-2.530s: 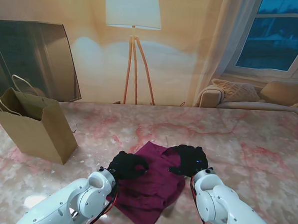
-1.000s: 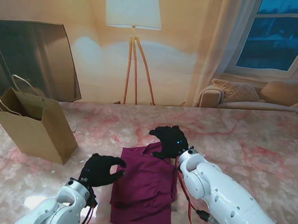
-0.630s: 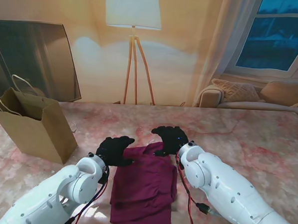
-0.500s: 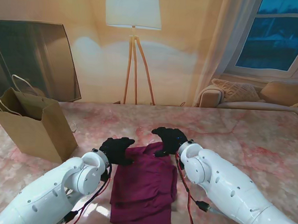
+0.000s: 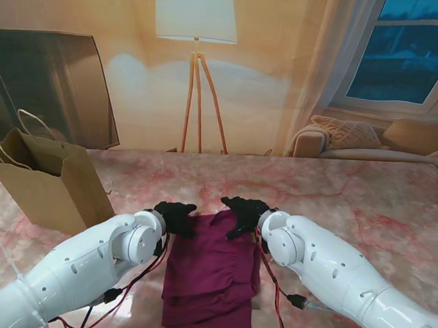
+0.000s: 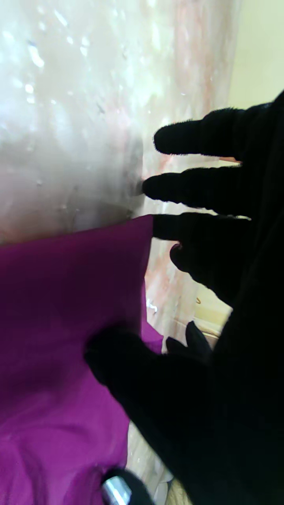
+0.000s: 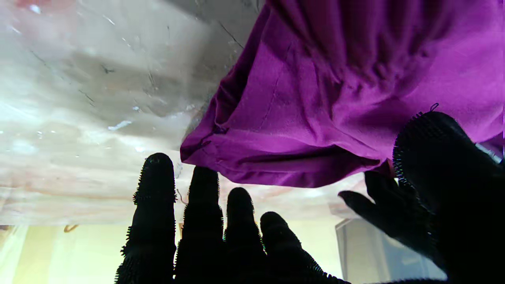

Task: Fold the socks and the shorts into the kraft paper bag

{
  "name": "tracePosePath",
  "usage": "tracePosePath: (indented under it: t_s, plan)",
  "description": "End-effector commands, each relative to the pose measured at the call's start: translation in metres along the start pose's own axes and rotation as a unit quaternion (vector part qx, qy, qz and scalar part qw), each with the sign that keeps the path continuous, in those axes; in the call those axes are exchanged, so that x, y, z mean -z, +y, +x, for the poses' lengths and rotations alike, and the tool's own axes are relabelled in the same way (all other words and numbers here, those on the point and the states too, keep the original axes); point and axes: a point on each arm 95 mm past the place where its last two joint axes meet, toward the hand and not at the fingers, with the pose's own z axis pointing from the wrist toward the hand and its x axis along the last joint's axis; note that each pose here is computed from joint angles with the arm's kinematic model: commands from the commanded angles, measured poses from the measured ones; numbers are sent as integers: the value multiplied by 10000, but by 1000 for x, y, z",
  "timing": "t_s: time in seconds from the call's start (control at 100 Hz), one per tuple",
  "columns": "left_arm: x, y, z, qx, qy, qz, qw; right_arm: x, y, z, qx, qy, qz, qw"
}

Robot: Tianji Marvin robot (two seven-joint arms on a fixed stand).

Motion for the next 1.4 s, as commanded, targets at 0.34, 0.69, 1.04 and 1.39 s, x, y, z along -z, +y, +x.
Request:
tracePosePath:
  t_s: [0.34, 0.69, 1.04, 1.39]
  plan:
    - [-12, 22, 8, -242, 79, -34, 9997, -7, -19, 7, 151, -44, -432, 9989]
    - [-17, 37, 1, -245, -48, 264, 9993, -11, -29, 15, 227, 239, -560, 9979]
    - [-8, 15, 1, -50, -80, 605, 9981, -8, -2, 20, 137, 284, -1462, 9887]
    - [2, -20, -4, -125, -386, 2004, 9789, 2, 21, 17, 130, 6, -2660, 9639]
